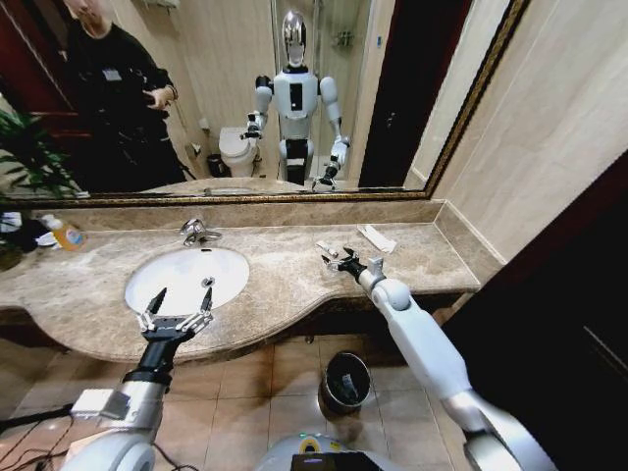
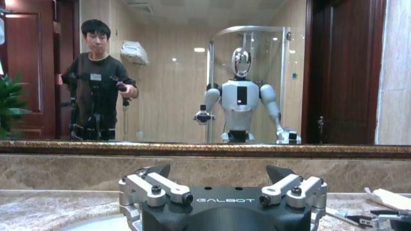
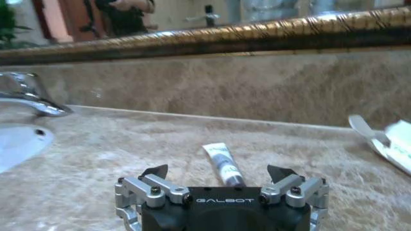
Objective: Pick up the trash from the sink and place it in the trash bin.
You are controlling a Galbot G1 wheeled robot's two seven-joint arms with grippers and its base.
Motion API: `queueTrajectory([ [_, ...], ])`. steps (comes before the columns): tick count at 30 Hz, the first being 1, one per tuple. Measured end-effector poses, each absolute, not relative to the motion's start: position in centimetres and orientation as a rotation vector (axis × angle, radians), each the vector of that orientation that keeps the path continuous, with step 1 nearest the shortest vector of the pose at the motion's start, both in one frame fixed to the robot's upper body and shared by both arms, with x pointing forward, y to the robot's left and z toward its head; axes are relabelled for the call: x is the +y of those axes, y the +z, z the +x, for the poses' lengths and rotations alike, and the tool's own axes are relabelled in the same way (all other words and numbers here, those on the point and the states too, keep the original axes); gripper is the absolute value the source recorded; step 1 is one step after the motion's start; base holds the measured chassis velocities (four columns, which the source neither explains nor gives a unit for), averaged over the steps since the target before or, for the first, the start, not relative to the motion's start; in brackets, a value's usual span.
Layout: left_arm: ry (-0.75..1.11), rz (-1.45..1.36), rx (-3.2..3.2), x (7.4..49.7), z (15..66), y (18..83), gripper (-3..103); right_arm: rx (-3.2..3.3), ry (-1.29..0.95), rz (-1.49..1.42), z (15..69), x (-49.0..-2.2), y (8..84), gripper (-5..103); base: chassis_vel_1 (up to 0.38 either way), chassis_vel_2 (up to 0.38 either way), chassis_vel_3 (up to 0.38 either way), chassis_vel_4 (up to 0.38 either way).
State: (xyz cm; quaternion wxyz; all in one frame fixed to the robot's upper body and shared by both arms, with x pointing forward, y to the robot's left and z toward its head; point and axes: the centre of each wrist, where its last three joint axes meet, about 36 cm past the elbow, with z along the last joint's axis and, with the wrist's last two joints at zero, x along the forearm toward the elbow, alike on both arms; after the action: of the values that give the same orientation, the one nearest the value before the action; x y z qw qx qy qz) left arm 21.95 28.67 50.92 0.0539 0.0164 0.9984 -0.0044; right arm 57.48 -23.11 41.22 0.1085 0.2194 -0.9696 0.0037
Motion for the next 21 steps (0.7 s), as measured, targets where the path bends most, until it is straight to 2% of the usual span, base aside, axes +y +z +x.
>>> queueTrajectory([
  [4,-0.013,0.050,3.033,28.7,21.9,50.9,100,-2.848,0.005,0.618,58.1,-23.0,40.9,102,0.000,0.000,0.000,0.000],
  [7,-0.013,0.050,3.033,28.7,21.9,50.9,100,-2.846,0.006,0.608,58.3,-22.5,41.0,98,0.000,0.000,0.000,0.000],
  [8,-0.013,0.050,3.033,28.7,21.9,50.9,100,-2.842,0.007,0.609,58.3,-22.4,41.1,90,0.000,0.000,0.000,0.000],
  [10,-0.013,0.050,3.033,28.7,21.9,50.9,100,-2.840,0.007,0.610,58.4,-22.3,41.2,90,0.000,0.000,0.000,0.000],
  [12,-0.013,0.050,3.033,28.7,21.9,50.9,100,-2.834,0.010,0.612,58.4,-22.0,41.3,80,0.000,0.000,0.000,0.000],
  [13,-0.013,0.050,3.033,28.7,21.9,50.9,100,-2.834,0.010,0.612,58.4,-22.0,41.3,80,0.000,0.000,0.000,0.000],
  [16,-0.013,0.050,3.033,28.7,21.9,50.9,100,-2.818,0.014,0.614,58.4,-21.9,41.2,63,0.000,0.000,0.000,0.000],
  [17,-0.013,0.050,3.033,28.7,21.9,50.9,100,-2.818,0.014,0.614,58.4,-21.9,41.2,63,0.000,0.000,0.000,0.000],
  [18,-0.013,0.050,3.033,28.7,21.9,50.9,100,-2.812,0.017,0.613,58.4,-22.0,41.2,57,0.000,0.000,0.000,0.000],
  [19,-0.013,0.050,3.033,28.7,21.9,50.9,100,-2.808,0.021,0.612,58.4,-22.1,41.2,57,0.000,0.000,0.000,0.000],
  [20,-0.013,0.050,3.033,28.7,21.9,50.9,100,-2.804,0.026,0.612,58.3,-22.2,41.1,51,0.000,0.000,0.000,0.000],
  [21,-0.013,0.050,3.033,28.7,21.9,50.9,100,-2.804,0.026,0.612,58.3,-22.2,41.1,51,0.000,0.000,0.000,0.000],
])
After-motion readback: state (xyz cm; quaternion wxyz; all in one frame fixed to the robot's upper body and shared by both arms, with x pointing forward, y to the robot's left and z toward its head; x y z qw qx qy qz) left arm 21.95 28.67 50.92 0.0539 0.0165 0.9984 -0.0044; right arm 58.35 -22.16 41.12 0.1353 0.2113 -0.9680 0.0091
